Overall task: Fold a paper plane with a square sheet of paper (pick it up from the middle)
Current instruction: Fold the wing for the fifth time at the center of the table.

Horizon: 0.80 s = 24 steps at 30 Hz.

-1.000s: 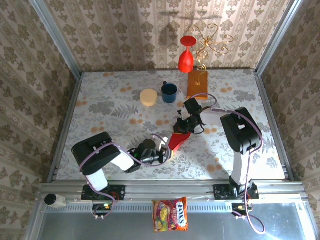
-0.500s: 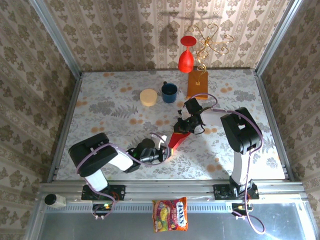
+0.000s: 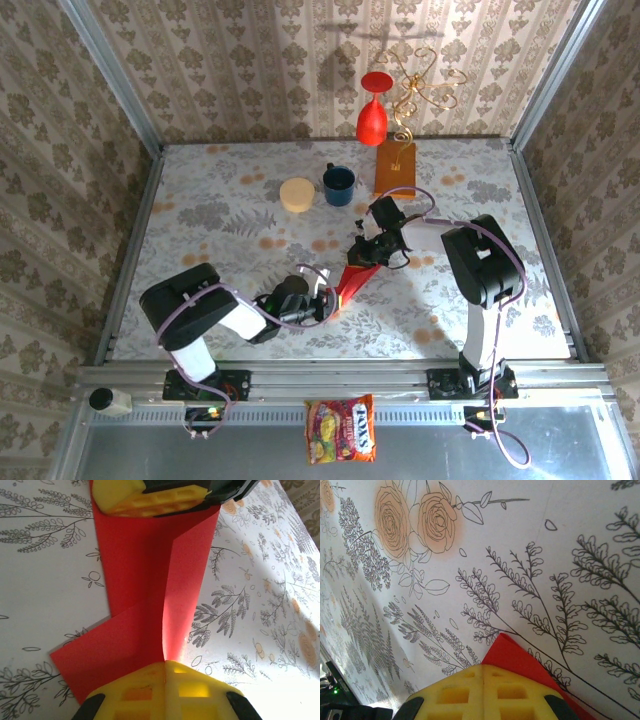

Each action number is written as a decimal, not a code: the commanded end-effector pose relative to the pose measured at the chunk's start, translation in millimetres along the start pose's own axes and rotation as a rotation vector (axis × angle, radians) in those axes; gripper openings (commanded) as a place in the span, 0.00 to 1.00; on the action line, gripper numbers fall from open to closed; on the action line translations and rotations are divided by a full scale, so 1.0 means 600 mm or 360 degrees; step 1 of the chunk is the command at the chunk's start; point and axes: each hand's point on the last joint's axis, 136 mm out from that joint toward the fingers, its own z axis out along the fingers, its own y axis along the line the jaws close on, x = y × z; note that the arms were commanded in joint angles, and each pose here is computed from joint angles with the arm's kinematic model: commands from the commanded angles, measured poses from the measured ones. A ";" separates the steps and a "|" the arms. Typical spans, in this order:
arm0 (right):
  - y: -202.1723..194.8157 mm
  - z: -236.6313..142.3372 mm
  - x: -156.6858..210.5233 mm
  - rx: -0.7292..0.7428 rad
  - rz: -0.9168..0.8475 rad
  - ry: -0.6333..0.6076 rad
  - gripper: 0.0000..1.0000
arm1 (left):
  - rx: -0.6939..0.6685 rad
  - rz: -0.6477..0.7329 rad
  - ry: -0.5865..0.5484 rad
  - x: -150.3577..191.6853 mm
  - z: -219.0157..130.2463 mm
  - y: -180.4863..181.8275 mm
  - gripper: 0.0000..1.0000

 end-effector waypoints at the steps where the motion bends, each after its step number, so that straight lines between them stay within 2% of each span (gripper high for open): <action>1: -0.109 0.031 0.053 0.0340 0.0129 0.0126 0.00 | -0.0053 -0.0013 -0.0006 0.008 0.002 0.020 0.00; 8: -0.088 0.023 0.037 0.0292 0.0126 0.0100 0.00 | -0.0069 -0.0051 0.0007 0.026 0.003 0.036 0.00; 18: 0.042 -0.076 -0.045 0.0084 -0.0033 -0.0145 0.00 | -0.0095 -0.0082 0.0023 0.040 0.001 0.049 0.00; 24: 0.072 -0.110 -0.015 0.0009 -0.0066 -0.0203 0.00 | -0.0119 -0.0114 0.0021 0.044 0.001 0.057 0.00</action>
